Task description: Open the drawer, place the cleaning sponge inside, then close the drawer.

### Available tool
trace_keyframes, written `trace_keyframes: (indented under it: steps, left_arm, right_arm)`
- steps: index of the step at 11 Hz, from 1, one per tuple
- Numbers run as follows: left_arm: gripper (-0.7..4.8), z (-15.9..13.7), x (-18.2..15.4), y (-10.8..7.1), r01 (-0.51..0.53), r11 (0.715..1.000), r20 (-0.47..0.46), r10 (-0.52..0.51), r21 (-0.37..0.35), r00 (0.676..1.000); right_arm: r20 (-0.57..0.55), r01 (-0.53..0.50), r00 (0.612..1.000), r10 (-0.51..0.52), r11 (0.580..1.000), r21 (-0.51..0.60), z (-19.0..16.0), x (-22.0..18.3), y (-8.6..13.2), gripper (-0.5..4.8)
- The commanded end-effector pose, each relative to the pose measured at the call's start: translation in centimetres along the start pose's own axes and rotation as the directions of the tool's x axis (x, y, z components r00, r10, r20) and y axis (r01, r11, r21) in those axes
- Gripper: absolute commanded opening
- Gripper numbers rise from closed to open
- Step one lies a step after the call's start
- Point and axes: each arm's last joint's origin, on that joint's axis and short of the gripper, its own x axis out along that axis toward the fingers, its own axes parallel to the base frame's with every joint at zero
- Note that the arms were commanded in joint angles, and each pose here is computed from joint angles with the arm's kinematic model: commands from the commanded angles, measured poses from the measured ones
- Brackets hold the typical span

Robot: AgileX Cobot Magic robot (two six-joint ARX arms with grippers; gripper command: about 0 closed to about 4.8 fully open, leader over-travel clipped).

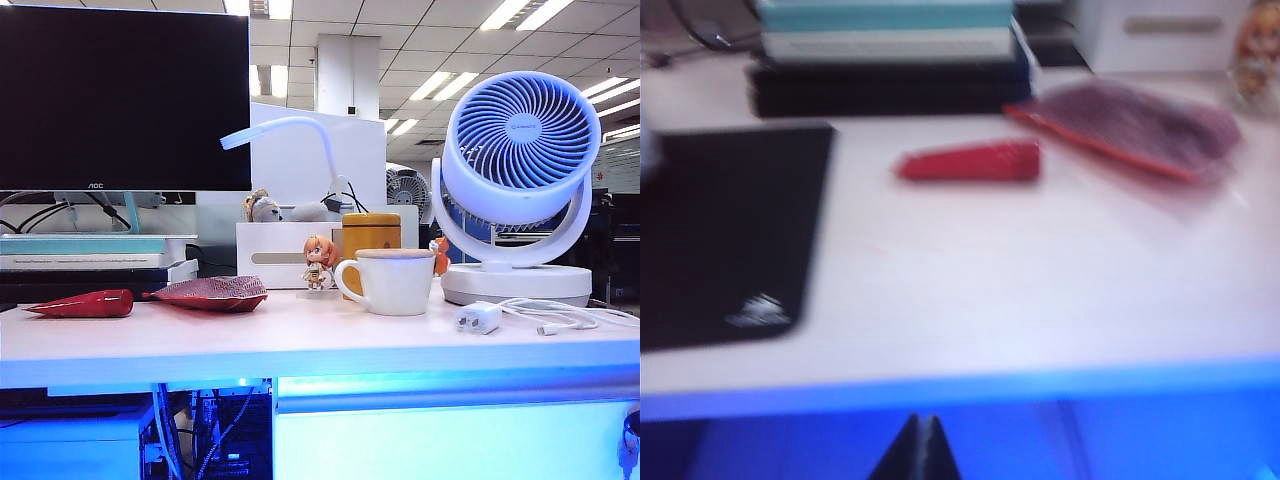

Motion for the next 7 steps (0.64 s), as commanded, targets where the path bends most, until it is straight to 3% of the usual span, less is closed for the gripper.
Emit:
trace_keyframes:
  steps: [1,7]
  left_arm:
    - [-0.06,-0.04,-0.20,0.27,-0.043,0.997,0.019,0.041,0.064,0.999]
    - [-0.01,0.01,-0.20,0.23,-0.030,0.998,0.024,0.029,0.062,0.999]
  right_arm:
    - [0.018,-0.008,1.000,0.008,1.000,-0.003,0.28,-0.07,0.04,-0.01]
    - [0.018,-0.007,1.000,0.007,1.000,-0.003,0.27,-0.07,0.04,-0.01]
